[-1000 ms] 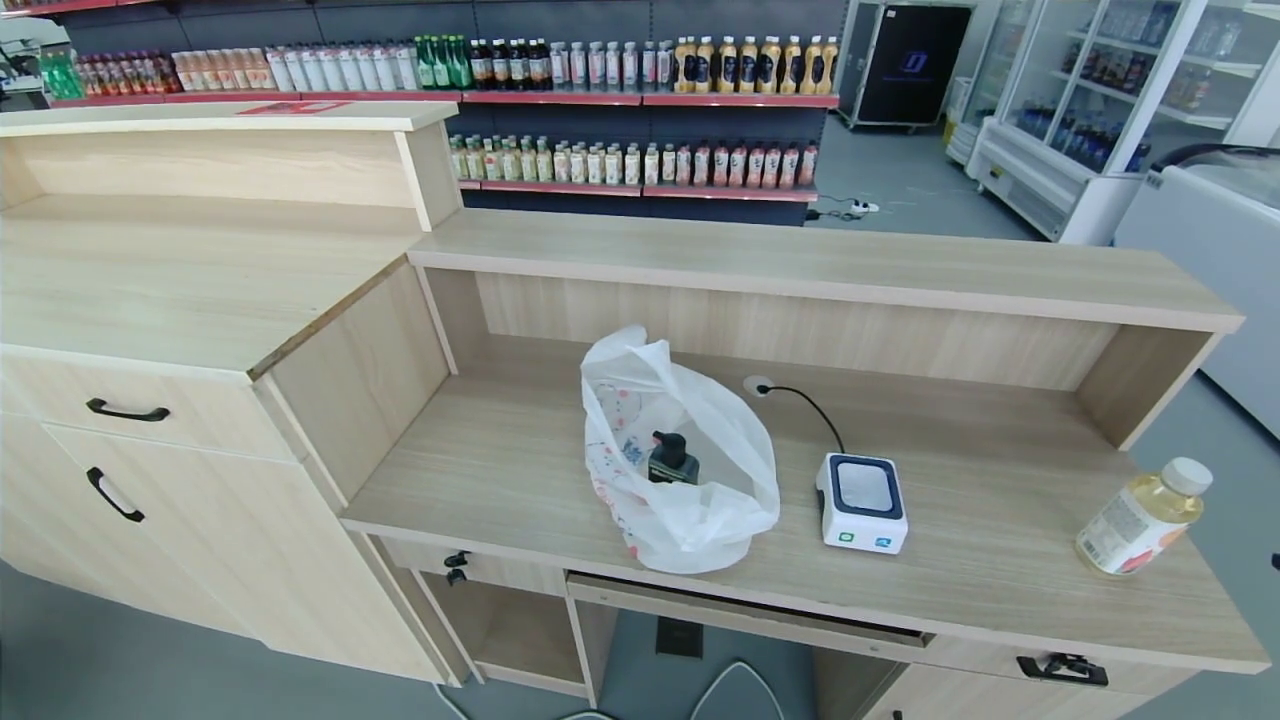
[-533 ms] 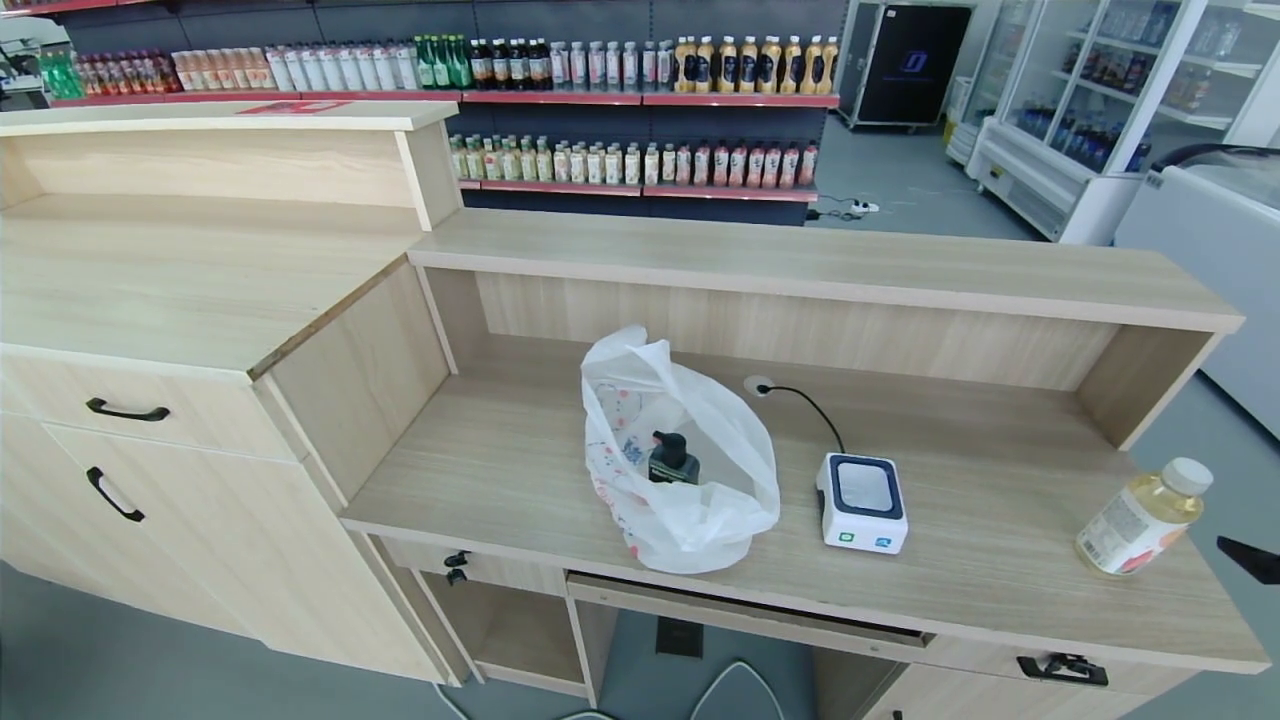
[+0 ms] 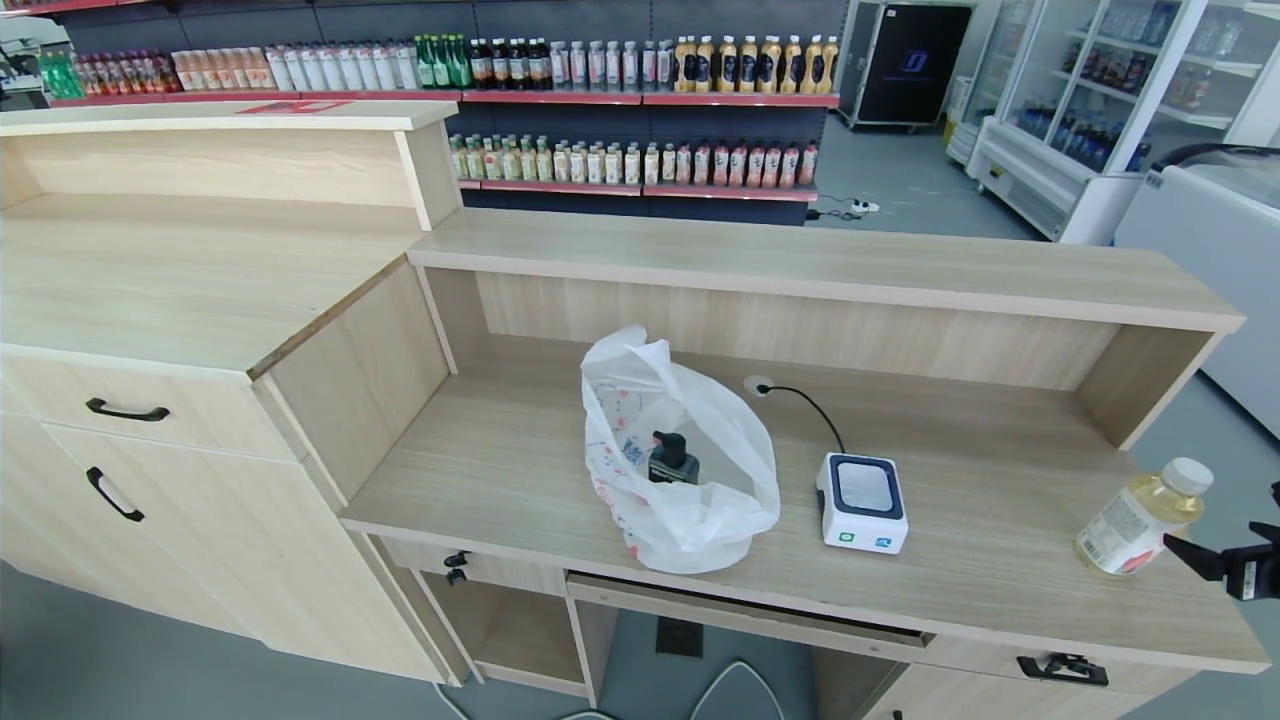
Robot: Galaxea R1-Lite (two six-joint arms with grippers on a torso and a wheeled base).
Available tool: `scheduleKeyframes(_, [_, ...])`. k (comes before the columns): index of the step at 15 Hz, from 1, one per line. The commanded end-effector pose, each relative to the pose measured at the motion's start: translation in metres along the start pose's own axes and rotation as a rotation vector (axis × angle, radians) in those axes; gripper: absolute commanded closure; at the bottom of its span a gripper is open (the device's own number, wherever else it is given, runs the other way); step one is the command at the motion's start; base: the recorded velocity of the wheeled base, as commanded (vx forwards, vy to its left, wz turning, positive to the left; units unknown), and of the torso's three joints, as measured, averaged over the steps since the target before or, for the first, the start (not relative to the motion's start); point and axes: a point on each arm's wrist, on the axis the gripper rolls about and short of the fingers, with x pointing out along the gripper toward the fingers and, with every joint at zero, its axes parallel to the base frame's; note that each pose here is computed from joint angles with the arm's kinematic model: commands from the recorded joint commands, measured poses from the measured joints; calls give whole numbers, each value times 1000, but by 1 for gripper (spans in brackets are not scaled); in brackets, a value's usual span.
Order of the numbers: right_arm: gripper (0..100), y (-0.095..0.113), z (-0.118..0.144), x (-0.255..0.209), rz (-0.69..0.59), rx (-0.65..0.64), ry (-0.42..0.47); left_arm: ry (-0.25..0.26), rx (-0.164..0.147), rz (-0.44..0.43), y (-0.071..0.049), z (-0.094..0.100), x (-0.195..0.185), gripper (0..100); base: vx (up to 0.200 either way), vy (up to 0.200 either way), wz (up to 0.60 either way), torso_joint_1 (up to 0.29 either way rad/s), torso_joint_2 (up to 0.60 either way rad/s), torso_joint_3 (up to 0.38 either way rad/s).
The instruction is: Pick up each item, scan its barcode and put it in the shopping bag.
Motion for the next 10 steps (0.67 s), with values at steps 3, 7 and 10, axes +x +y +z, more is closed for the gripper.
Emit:
scheduleKeyframes(3, [0, 10, -9, 19, 61, -19, -35, -1, 0, 1, 0, 0, 0, 0, 0, 0, 0, 0, 0, 0])
scheduleKeyframes(7, [0, 14, -7, 39, 92, -57, -81, -1, 0, 1, 0, 0, 0, 0, 0, 0, 0, 0, 0, 0])
scheduleKeyframes(10, [0, 19, -9, 46, 107, -66, -89, 0, 0, 1, 0, 0, 0, 0, 0, 0, 0, 0, 0, 0])
